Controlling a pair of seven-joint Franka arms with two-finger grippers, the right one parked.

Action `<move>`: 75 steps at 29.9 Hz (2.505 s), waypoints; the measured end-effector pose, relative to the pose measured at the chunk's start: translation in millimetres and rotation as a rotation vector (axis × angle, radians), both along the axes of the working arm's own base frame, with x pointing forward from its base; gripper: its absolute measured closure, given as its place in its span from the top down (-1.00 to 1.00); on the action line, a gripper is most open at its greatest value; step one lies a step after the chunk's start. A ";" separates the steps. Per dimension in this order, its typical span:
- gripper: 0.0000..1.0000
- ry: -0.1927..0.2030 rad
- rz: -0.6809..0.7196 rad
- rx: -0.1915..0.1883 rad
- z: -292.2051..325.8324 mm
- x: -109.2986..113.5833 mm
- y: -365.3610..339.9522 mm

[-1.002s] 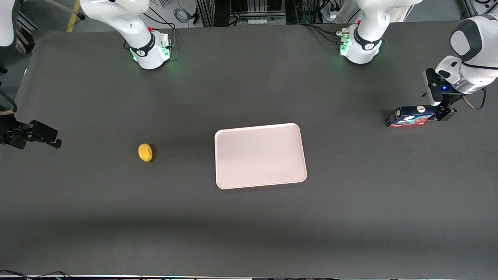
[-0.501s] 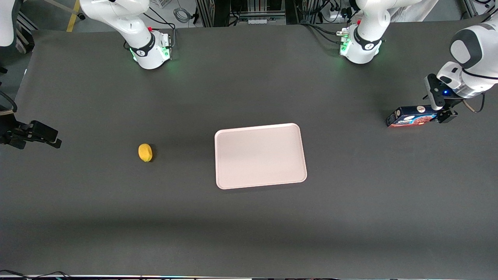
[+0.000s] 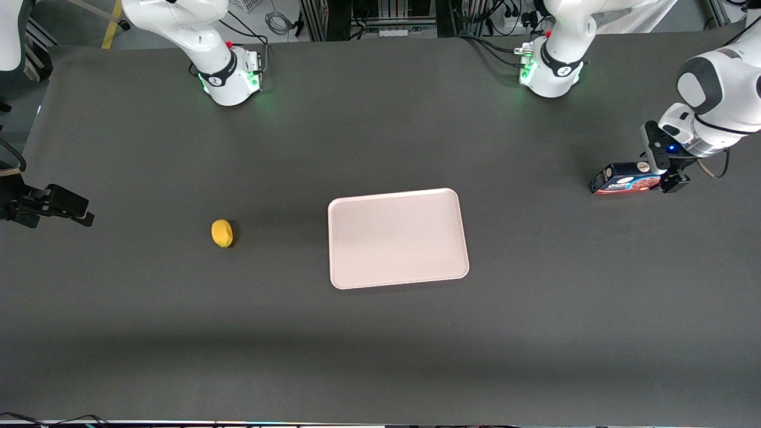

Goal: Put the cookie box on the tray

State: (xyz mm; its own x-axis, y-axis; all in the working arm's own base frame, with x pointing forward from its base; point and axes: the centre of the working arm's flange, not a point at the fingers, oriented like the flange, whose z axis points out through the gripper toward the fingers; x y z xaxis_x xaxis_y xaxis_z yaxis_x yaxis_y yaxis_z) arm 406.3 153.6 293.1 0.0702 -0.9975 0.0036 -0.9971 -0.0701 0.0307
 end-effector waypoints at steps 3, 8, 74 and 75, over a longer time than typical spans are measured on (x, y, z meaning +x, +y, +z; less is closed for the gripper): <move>1.00 0.013 0.001 -0.006 -5.9 -4.7 -1.9; 1.00 0.029 0.003 -0.013 -12.4 -10.8 -4.2; -0.52 -0.011 0.042 -0.007 -45.8 -20.7 -1.1; -0.52 -0.012 0.044 -0.008 -45.7 -20.5 -1.1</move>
